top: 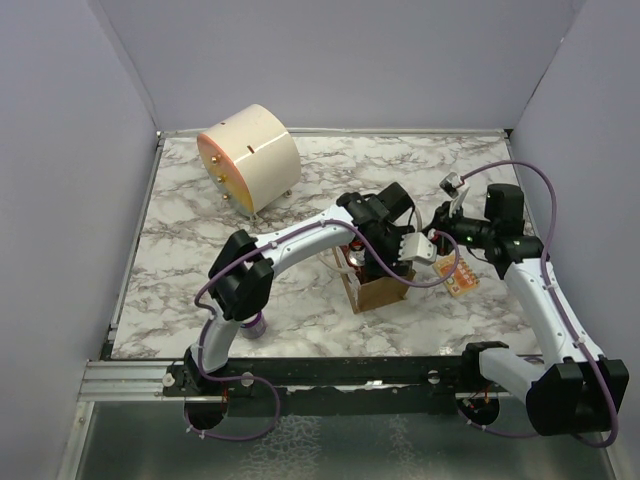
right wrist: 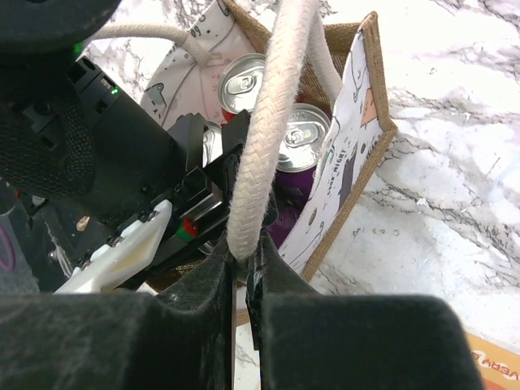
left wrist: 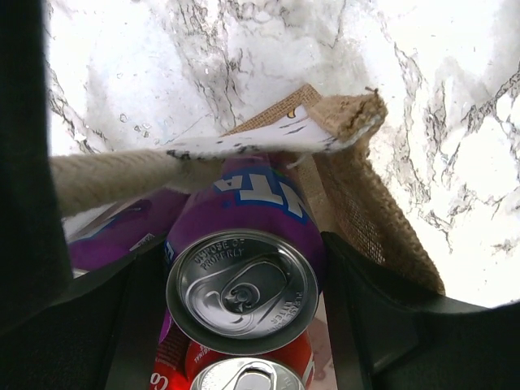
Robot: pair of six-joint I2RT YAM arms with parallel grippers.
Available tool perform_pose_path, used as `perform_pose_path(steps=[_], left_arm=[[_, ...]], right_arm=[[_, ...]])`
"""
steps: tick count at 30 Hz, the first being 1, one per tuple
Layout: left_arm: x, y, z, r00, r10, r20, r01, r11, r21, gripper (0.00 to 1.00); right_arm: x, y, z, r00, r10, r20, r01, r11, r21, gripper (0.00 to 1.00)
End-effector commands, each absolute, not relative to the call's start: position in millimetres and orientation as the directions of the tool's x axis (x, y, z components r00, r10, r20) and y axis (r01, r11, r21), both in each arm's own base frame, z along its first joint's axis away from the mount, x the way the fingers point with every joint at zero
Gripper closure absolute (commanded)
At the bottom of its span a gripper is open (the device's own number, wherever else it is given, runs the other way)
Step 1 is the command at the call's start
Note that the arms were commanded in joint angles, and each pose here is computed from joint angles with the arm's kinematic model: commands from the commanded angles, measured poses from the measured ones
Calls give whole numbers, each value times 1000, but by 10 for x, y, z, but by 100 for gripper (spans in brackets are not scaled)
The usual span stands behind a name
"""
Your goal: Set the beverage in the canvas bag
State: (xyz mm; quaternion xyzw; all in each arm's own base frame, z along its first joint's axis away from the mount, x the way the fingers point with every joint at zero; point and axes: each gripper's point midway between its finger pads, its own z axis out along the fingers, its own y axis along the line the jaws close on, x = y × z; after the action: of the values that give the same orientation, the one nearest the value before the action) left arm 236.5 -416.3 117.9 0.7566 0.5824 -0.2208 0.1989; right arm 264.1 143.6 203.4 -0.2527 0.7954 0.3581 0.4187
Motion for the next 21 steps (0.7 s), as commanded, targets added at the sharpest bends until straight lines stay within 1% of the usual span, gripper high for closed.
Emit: perform_pose_path(steps=[1,5,9,14,21], left_arm=[[2418,-4239,1195,280,778,-562,956,-276,95,95],[2445,-4280,1178,282,775,-566,956,-275,101,95],[2472,-4295,1124,284,778,-561,956,-272,107,89],[2500,-4302,1067,270,790,-550,961,-256,105,73],[2480,-4305,1086,243,797,-553,968,-239,82,57]], right_arm=[[2727,1495,2336,-432,-82,-898,-745,594,304,99],[2740,1483,2291,-439,-84,-895,-738,602,305,99],[2744,1475,2250,-441,-88,-893,-735,607,304,99],[2743,1456,2198,-436,-96,-895,-732,616,291,99],[2755,1415,2143,-433,-105,-895,-719,639,273,99]])
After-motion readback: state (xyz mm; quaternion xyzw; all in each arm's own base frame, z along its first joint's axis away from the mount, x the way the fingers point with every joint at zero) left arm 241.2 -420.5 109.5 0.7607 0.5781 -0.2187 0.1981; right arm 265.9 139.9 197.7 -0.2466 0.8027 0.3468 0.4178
